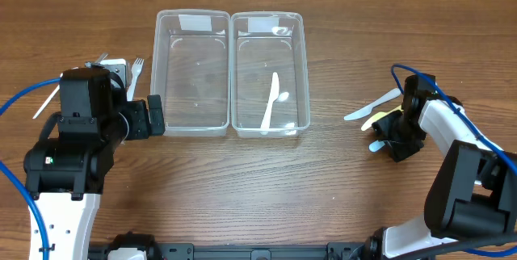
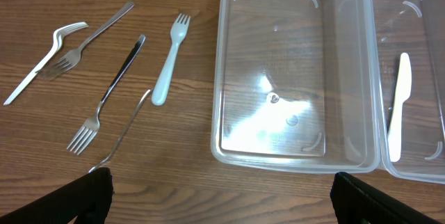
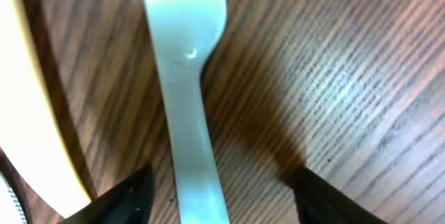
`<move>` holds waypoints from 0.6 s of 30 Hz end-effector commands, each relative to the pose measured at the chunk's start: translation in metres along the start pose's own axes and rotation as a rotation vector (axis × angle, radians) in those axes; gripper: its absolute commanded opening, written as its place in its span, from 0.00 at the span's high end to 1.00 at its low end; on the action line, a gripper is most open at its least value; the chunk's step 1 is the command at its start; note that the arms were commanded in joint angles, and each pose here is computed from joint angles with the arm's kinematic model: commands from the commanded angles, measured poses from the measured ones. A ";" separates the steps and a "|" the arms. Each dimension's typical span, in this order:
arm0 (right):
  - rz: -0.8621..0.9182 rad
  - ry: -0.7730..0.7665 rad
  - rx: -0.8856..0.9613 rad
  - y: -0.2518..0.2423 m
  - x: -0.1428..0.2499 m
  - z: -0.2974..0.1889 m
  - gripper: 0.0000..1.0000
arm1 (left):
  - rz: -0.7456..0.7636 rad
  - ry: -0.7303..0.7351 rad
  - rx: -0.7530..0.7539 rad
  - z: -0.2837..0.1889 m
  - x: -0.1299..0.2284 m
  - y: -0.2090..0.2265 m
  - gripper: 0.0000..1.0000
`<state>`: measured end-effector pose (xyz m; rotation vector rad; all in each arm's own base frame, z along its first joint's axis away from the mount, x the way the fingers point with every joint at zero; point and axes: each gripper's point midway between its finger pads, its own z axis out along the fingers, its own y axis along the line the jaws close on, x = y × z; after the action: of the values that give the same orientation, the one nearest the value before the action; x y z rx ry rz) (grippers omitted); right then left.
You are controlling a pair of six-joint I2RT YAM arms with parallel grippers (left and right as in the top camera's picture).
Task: Pack container
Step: 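Lower the right gripper and grasp a light-blue knife handle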
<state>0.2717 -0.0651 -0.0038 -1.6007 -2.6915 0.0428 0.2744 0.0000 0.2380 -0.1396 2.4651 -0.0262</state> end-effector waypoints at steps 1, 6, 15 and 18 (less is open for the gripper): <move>-0.007 0.081 0.059 -0.017 0.021 0.020 0.51 | 0.012 -0.023 -0.010 -0.005 -0.008 0.003 0.00; -0.007 0.081 0.059 -0.017 0.021 0.020 0.66 | 0.012 -0.024 -0.010 -0.005 -0.009 0.003 0.00; -0.008 0.074 0.051 -0.015 0.019 0.020 0.84 | 0.012 -0.024 -0.010 -0.005 -0.008 0.003 0.00; -0.033 0.069 0.044 -0.014 0.018 0.020 0.88 | 0.012 -0.024 -0.010 -0.005 -0.008 0.003 0.00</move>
<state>0.2699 -0.0623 -0.0039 -1.5828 -2.6926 0.0241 0.2745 0.0000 0.2380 -0.1396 2.4648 -0.0263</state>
